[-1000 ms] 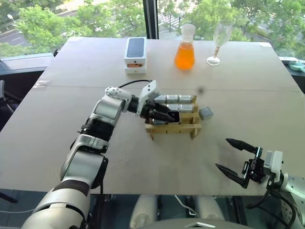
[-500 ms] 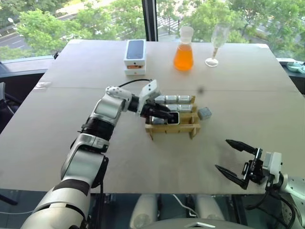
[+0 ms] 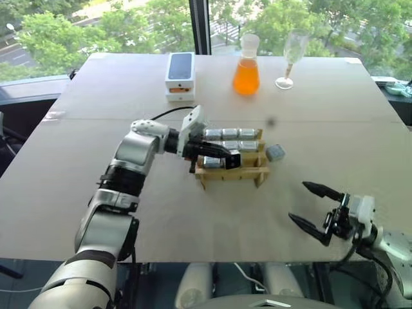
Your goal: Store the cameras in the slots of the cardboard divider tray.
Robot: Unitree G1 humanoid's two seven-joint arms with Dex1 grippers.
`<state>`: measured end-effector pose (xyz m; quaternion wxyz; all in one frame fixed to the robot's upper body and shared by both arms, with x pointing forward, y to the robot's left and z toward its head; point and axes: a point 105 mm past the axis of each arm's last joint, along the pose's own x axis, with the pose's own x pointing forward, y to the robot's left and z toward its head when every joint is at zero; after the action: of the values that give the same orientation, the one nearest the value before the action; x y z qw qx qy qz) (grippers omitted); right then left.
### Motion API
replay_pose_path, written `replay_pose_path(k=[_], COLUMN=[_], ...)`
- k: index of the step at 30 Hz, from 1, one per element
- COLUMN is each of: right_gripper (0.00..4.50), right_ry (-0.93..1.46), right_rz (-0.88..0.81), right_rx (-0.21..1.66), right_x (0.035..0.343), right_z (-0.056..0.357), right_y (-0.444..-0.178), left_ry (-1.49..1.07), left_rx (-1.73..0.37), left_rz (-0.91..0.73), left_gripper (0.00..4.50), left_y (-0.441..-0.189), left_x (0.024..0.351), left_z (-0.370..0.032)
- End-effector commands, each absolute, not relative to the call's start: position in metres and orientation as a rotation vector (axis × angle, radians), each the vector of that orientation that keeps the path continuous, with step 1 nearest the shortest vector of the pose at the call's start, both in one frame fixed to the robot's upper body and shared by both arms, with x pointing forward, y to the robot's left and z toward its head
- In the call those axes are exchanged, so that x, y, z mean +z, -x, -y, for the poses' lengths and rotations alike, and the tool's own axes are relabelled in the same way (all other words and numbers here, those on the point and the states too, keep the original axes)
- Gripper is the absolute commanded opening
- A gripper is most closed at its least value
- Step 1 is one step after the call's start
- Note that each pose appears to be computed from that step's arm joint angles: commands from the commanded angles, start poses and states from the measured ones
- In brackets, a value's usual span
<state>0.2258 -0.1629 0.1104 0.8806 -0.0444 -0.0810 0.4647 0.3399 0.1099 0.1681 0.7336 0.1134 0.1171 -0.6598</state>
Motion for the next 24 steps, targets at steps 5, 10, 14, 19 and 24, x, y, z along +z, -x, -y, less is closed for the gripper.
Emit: replay_pose_path(k=[5, 10, 14, 19, 24], right_gripper=[4.50, 4.50, 4.50, 4.50, 4.50], right_ry=[0.111, 0.180, 0.171, 0.171, 0.116], right_rz=[0.193, 0.130, 0.005, -0.162, -0.242], right_rx=[1.058, 1.071, 1.094, 1.102, 1.077], right_x=[0.142, 0.158, 0.160, 0.146, 0.139], right_z=[0.131, 0.106, 0.085, 0.054, 0.043], right_y=[-0.239, -0.268, -0.287, -0.300, -0.309], left_ry=[-0.231, -0.205, -0.189, -0.179, -0.218], left_rx=[-1.389, -1.325, -1.254, -1.133, -1.064], left_rz=[-0.135, -0.104, -0.085, -0.098, -0.149], left_gripper=[0.04, 0.04, 0.04, 0.04, 0.04], left_y=[-0.316, -0.302, -0.290, -0.274, -0.265], left_x=[0.195, 0.198, 0.201, 0.197, 0.183], left_z=[-0.133, -0.144, -0.158, -0.191, -0.208])
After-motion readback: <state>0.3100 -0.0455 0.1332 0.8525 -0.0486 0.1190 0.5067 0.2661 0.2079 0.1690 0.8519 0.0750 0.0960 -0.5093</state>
